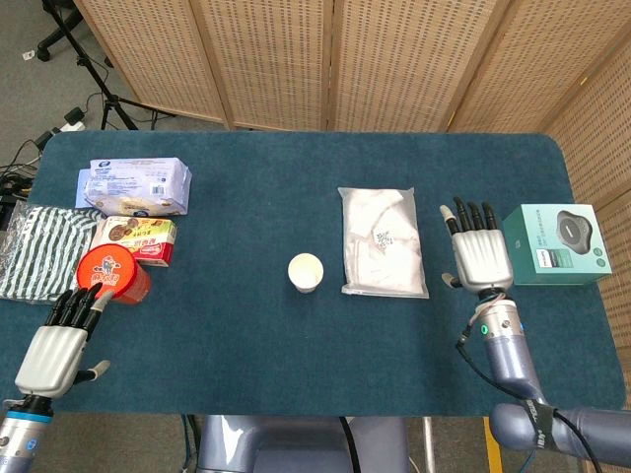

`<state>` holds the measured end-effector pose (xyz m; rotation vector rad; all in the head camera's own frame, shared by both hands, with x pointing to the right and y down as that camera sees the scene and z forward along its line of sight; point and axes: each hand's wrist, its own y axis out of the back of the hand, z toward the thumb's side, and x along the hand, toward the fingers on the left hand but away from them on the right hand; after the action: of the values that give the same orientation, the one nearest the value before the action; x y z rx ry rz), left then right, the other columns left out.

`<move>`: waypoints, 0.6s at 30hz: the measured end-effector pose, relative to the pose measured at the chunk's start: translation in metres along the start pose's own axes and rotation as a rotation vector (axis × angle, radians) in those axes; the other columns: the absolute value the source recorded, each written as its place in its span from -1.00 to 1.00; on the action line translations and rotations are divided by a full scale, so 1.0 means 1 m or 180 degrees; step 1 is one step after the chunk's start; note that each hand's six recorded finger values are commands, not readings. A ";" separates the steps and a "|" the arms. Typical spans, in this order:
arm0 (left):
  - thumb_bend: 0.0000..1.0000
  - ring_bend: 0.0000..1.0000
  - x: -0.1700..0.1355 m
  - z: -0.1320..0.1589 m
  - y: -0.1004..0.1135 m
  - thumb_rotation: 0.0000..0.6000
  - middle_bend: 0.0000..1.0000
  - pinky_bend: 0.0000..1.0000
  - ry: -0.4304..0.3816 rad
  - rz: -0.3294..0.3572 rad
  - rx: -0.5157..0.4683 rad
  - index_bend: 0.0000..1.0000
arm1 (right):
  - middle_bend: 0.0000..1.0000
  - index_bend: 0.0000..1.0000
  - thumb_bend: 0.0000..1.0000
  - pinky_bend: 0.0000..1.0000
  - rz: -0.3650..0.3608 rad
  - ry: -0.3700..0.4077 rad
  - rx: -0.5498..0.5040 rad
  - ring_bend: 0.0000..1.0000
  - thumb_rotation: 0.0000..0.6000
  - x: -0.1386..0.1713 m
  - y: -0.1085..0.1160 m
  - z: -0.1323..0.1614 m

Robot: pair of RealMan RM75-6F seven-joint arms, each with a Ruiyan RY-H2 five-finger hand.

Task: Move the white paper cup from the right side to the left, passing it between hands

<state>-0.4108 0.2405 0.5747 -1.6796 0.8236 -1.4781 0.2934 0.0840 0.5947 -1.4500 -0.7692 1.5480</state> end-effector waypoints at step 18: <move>-0.87 -1.00 0.011 0.029 -0.015 1.00 -1.00 -1.00 -0.0198 -0.0205 -0.0002 -1.00 | -1.00 -1.00 -1.00 -1.00 -0.0543 -0.0222 -0.0312 -1.00 1.00 0.134 -0.062 -0.108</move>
<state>-0.3806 0.2420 0.5919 -1.7583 0.7429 -1.4608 0.4156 0.2186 0.5736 -1.3681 -0.9961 1.4538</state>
